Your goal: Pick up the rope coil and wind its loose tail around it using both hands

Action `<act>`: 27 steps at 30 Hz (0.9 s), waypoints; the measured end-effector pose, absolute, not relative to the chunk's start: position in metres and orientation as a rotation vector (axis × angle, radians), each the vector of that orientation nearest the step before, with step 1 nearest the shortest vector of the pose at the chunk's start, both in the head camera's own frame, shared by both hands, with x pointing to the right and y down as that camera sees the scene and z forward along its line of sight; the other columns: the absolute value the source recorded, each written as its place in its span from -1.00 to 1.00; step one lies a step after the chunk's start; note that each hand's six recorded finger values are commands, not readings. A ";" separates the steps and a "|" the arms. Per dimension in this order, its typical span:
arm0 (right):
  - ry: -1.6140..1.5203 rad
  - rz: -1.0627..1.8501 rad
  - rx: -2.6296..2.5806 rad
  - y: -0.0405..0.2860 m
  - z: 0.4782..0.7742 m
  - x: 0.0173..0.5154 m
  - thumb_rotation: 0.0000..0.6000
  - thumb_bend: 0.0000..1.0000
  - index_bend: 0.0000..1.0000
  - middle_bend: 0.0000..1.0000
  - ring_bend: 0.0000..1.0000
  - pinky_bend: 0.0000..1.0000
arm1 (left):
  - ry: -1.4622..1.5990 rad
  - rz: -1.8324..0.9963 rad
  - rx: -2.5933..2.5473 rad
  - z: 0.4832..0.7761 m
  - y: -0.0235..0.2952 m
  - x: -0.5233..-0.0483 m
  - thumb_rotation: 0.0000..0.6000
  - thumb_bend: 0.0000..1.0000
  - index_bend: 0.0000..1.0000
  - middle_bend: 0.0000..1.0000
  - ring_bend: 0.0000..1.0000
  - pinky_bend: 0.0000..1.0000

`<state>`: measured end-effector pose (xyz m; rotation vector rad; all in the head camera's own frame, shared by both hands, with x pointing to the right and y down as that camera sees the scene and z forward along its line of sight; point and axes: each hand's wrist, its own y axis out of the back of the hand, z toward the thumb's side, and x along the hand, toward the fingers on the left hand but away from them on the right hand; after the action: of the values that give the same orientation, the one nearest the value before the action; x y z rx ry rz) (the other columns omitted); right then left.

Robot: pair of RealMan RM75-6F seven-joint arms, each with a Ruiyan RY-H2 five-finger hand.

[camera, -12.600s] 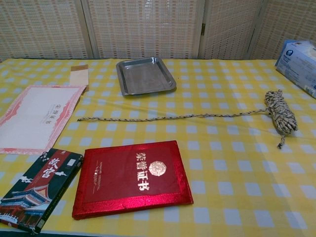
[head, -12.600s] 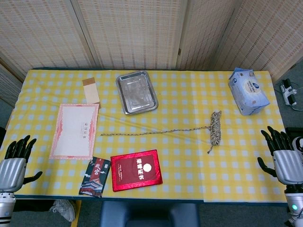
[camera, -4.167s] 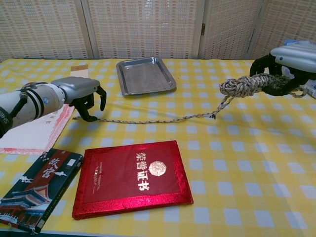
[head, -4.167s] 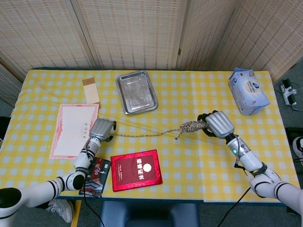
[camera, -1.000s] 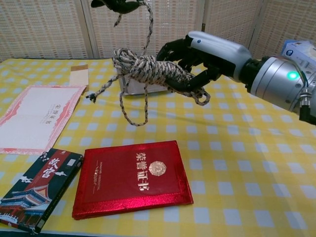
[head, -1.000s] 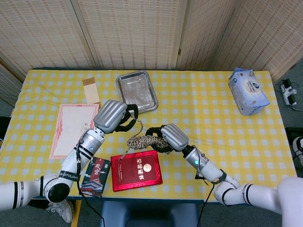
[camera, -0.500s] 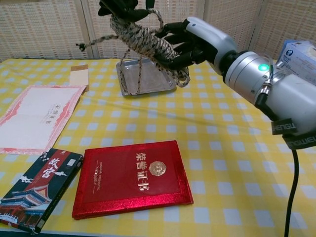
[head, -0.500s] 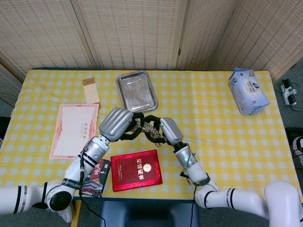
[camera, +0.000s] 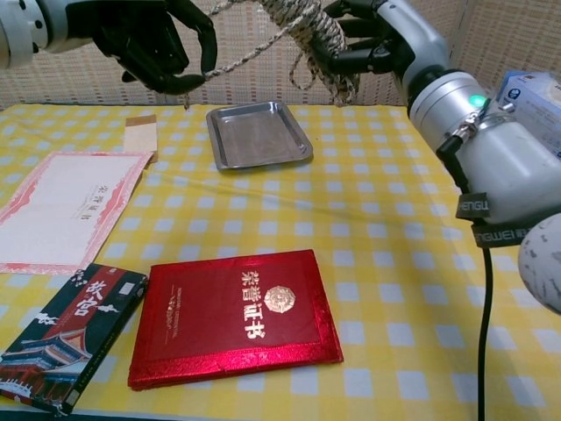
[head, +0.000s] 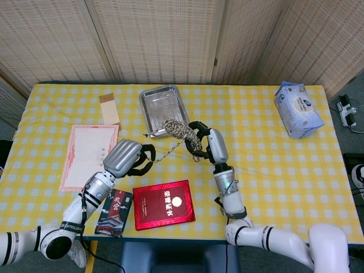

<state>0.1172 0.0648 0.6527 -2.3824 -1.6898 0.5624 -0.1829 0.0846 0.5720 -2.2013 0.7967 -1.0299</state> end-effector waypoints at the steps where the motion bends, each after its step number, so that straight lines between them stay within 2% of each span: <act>1: -1.708 0.545 -2.388 0.064 0.652 0.118 1.00 0.09 0.72 0.31 0.47 0.25 | 0.788 -1.045 -2.195 0.576 0.085 -0.186 1.00 0.03 0.27 0.97 0.81 0.62; 16: -1.858 0.298 -2.615 0.052 0.632 0.149 1.00 0.09 0.75 0.32 0.48 0.27 | 0.790 -1.339 -2.087 0.636 0.072 -0.245 1.00 0.03 0.27 0.97 0.80 0.62; 27: -1.801 0.211 -2.765 0.056 0.622 0.159 1.00 0.09 0.76 0.33 0.48 0.28 | 0.805 -1.451 -2.052 0.658 0.065 -0.260 1.00 0.03 0.27 0.97 0.80 0.62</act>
<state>0.1587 0.0562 0.6223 -2.7651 -1.8015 0.2109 -0.2600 0.0653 0.6580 -2.0518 0.8045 -1.4511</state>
